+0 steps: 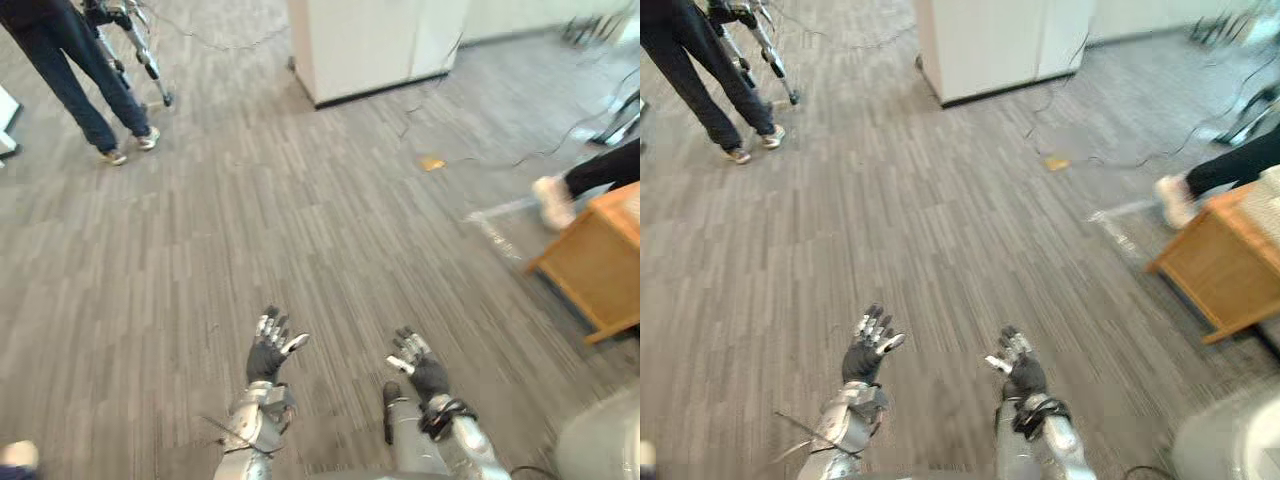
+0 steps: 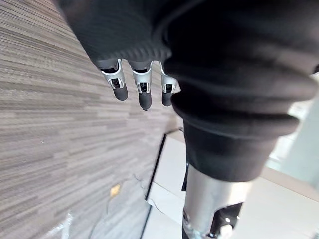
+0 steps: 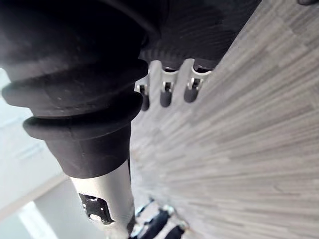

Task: Organize washtable

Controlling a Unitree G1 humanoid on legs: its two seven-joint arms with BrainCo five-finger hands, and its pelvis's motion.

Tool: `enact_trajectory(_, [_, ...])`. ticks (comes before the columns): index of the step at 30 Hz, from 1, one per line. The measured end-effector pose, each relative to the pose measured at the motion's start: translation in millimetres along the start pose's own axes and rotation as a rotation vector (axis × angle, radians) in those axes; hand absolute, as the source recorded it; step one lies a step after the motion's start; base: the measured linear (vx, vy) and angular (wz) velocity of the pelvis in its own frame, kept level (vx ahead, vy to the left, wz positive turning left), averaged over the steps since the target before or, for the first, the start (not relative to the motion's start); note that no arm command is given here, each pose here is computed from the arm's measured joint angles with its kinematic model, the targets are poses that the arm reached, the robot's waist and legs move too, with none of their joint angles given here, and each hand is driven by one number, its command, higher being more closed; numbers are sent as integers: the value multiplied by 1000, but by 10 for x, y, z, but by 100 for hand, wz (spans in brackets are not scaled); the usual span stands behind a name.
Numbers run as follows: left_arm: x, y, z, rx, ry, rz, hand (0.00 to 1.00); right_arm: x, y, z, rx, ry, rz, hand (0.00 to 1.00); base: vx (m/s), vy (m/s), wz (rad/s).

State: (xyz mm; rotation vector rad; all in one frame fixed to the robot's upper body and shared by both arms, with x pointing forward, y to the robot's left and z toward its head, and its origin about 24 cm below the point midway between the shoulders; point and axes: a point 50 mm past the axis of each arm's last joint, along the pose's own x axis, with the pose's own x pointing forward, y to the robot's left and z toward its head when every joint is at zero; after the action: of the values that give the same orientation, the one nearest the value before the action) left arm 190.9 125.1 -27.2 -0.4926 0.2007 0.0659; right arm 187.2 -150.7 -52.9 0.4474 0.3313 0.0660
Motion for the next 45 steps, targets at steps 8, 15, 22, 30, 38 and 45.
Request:
enact_trajectory(8, [-335, 297, -351, -80, 151, 183, 0, -186, -162, -130, 71, 29, -121, 0, 273, -107, -12])
enact_trajectory(15, [-286, 321, -244, -107, 99, 216, 0, -20, -6, -33, 37, 11, -32, 0, 371, -23, -23])
enact_trajectory(22, [-470, 552, -104, -47, 53, 307, 0, -10, 105, -206, 72, 67, -10, 0, 586, 270, -90])
enact_trajectory(30, [54, 431, 329, 71, -107, 151, 0, 35, 201, -164, 138, 19, -5, 0, 479, 117, 13])
enact_trajectory(38, [42, 184, 27, 5, -12, 110, 0, -118, -175, -148, 100, 25, -144, 0, 306, 14, 0])
enact_trajectory(45, [-92, 291, -201, 30, 116, 116, 0, -176, -119, -332, 172, 69, -181, 0, 36, 51, 5])
